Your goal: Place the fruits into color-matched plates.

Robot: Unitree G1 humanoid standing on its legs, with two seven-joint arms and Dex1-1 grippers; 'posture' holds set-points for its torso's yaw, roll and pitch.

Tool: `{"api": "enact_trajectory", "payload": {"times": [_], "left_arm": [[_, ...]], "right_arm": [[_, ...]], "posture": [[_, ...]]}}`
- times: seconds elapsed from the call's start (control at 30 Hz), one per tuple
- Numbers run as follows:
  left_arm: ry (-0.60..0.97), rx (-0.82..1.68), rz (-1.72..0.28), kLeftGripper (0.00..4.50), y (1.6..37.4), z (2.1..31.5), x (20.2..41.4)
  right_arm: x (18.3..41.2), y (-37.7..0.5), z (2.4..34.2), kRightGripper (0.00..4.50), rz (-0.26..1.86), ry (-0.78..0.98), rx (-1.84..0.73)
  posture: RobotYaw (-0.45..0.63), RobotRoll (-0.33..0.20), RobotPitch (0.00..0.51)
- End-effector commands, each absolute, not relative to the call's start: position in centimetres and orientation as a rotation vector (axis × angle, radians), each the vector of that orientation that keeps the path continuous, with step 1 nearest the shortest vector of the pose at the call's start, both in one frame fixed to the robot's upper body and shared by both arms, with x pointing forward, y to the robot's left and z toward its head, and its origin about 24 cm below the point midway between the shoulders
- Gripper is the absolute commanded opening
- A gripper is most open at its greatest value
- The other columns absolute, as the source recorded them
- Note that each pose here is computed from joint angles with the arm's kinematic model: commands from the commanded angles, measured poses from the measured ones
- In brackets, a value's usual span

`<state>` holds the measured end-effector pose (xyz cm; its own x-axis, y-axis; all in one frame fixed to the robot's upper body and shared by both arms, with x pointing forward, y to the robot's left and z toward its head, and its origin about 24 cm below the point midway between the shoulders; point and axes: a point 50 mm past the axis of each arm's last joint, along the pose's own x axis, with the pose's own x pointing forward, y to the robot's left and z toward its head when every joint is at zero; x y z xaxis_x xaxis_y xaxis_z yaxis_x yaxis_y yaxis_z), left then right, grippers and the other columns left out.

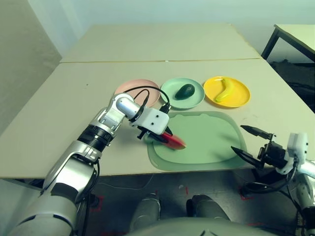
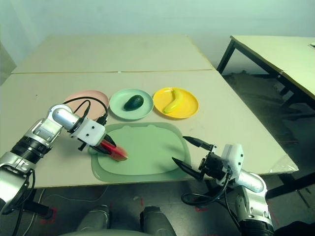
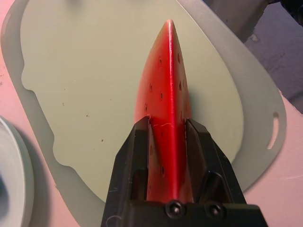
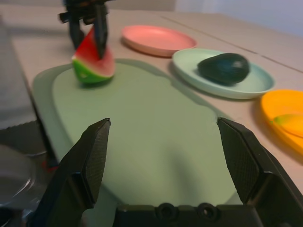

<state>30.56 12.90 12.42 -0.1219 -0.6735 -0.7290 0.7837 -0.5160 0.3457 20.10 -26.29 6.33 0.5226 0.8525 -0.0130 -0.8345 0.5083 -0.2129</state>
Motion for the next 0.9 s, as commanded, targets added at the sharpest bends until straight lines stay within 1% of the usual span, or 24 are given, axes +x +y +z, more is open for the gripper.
{"api": "enact_trajectory", "payload": {"times": [0.03,0.3,0.5,0.73,0.8,0.9], "left_arm": [[0.21,1.082,-1.842,1.1,13.1,11.5,30.3],[0.234,1.063,-1.84,1.09,13.2,11.7,30.4],[0.236,1.03,-1.816,1.09,13.3,12.8,30.8],[0.171,0.986,-1.713,1.09,13.9,16.1,32.3],[0.163,0.998,-1.665,1.02,14.5,16.9,32.9],[0.167,1.044,-1.537,1.02,16.4,18.0,34.4]], "right_arm": [[19.5,-26.1,5.8,4.5,1.103,-0.05,-0.245],[19.7,-26.0,5.9,4.5,1.105,-0.051,-0.245],[19.8,-25.9,6.0,4.5,1.124,-0.057,-0.254],[19.9,-25.3,5.9,4.5,1.167,-0.068,-0.265],[20.0,-25.0,5.9,4.5,1.183,-0.076,-0.269],[19.9,-24.5,5.8,4.5,1.231,-0.077,-0.289]], "posture": [[-0.01,0.0,0.042],[0.0,0.0,0.04],[0.0,0.0,0.043],[0.01,0.0,0.045],[0.01,0.0,0.044],[0.01,0.0,0.043]]}}
